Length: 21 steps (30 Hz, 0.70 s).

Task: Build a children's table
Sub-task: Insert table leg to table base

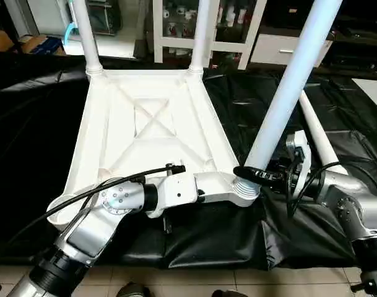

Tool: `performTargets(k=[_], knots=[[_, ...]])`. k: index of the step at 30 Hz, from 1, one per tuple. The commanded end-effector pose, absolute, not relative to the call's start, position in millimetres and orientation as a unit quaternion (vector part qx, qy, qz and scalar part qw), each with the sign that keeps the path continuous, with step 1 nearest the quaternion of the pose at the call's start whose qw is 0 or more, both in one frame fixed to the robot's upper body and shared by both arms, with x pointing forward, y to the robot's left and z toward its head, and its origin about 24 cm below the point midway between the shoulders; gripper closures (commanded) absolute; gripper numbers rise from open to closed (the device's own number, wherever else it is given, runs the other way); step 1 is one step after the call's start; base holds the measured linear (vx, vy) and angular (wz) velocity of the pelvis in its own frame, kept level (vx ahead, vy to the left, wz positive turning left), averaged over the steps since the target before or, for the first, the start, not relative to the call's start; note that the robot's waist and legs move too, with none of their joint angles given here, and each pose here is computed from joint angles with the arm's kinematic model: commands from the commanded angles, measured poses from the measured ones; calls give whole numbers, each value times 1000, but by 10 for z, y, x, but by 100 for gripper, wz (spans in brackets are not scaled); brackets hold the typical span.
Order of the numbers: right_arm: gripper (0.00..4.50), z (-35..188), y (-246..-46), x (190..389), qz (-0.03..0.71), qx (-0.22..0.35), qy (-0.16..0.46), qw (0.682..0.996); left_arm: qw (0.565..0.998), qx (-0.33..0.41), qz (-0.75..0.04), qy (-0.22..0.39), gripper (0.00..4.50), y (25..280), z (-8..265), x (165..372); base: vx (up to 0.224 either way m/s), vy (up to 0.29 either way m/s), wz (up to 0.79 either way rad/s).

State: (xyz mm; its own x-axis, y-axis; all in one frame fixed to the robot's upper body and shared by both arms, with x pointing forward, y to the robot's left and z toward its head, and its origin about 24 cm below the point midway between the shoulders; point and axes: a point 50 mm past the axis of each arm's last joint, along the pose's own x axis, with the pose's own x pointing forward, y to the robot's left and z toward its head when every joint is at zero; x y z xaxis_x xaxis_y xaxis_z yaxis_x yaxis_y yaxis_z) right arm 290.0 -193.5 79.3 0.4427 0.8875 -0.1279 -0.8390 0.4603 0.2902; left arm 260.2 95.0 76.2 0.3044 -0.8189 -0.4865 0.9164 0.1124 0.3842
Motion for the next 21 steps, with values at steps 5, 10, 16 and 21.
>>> performTargets(k=[5, 10, 16, 21], knots=[[257, 681, -2017, 2864, 459, 175, 158, 856, 710, 348, -601, 114, 450, 940, 538, 2531, 0, 0, 0], [257, 586, -1989, 2889, 422, 188, 163, 872, 712, 359, -593, 115, 450, 952, 525, 2560, 0, 0, 0], [257, 424, -1905, 2899, 375, 167, 164, 897, 714, 371, -582, 117, 450, 959, 503, 2601, -9, 1, 0], [257, 357, -1801, 2878, 384, 114, 145, 905, 709, 381, -581, 120, 450, 961, 490, 2619, -12, -83, 14]])
